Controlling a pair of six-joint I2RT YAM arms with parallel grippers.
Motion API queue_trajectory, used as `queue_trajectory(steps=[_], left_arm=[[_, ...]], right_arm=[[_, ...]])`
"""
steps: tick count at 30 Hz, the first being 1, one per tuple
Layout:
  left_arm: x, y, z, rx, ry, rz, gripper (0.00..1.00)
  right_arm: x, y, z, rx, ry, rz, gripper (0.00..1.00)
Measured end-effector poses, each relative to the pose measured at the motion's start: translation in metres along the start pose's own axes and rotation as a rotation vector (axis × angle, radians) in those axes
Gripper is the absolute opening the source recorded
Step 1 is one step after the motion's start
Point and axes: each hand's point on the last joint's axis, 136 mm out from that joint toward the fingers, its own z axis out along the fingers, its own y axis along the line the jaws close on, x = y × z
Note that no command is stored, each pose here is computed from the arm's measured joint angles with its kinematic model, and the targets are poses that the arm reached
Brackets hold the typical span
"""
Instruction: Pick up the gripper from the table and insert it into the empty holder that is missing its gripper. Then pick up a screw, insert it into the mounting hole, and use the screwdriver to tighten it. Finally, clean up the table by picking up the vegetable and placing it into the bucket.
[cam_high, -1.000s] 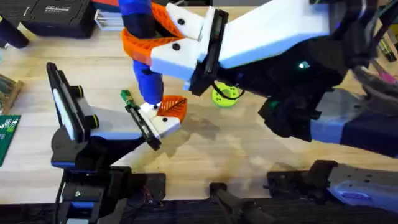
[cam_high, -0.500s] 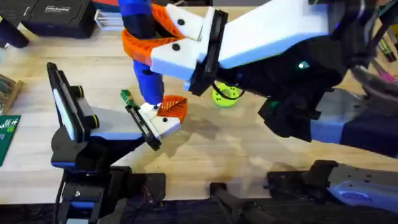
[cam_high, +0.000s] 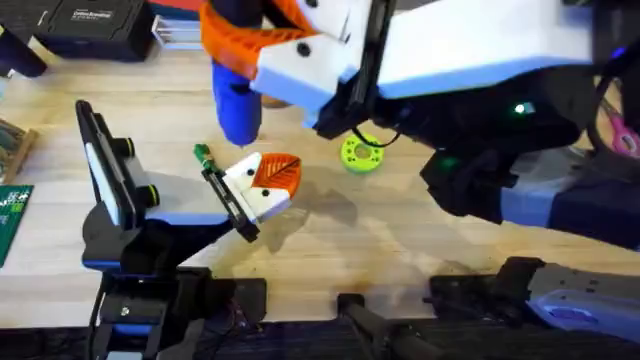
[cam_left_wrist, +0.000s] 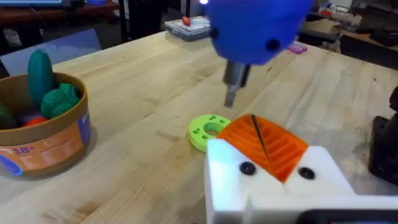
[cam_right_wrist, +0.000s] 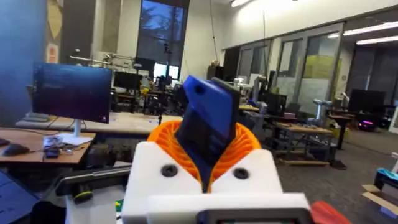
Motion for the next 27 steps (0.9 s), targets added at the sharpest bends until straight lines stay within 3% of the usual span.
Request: queue_trajectory(steps=[7, 11, 14, 18, 22, 27], left_arm=[[0.0, 0.0, 0.0, 0.0, 0.0, 0.0, 0.009], [0.0, 0.0, 0.0, 0.0, 0.0, 0.0, 0.009], [0.0, 0.0, 0.0, 0.0, 0.0, 0.0, 0.009], [0.0, 0.0, 0.0, 0.0, 0.0, 0.0, 0.009], [0.0, 0.0, 0.0, 0.0, 0.0, 0.0, 0.009], [0.0, 0.0, 0.0, 0.0, 0.0, 0.0, 0.009]], right_arm=[[0.001, -0.01, -0.003, 0.02, 0.01, -0.009, 0.03], [0.045, -0.059, -0.026, 0.136, 0.211, -0.069, 0.03], [0.092, -0.099, -0.063, 0.227, 0.44, -0.14, 0.03], [0.147, -0.144, -0.137, 0.346, 0.81, -0.285, 0.03], [0.172, -0.178, -0.217, 0.413, 1.173, -0.493, 0.03], [0.181, -0.208, -0.308, 0.394, 1.569, -0.685, 0.03]])
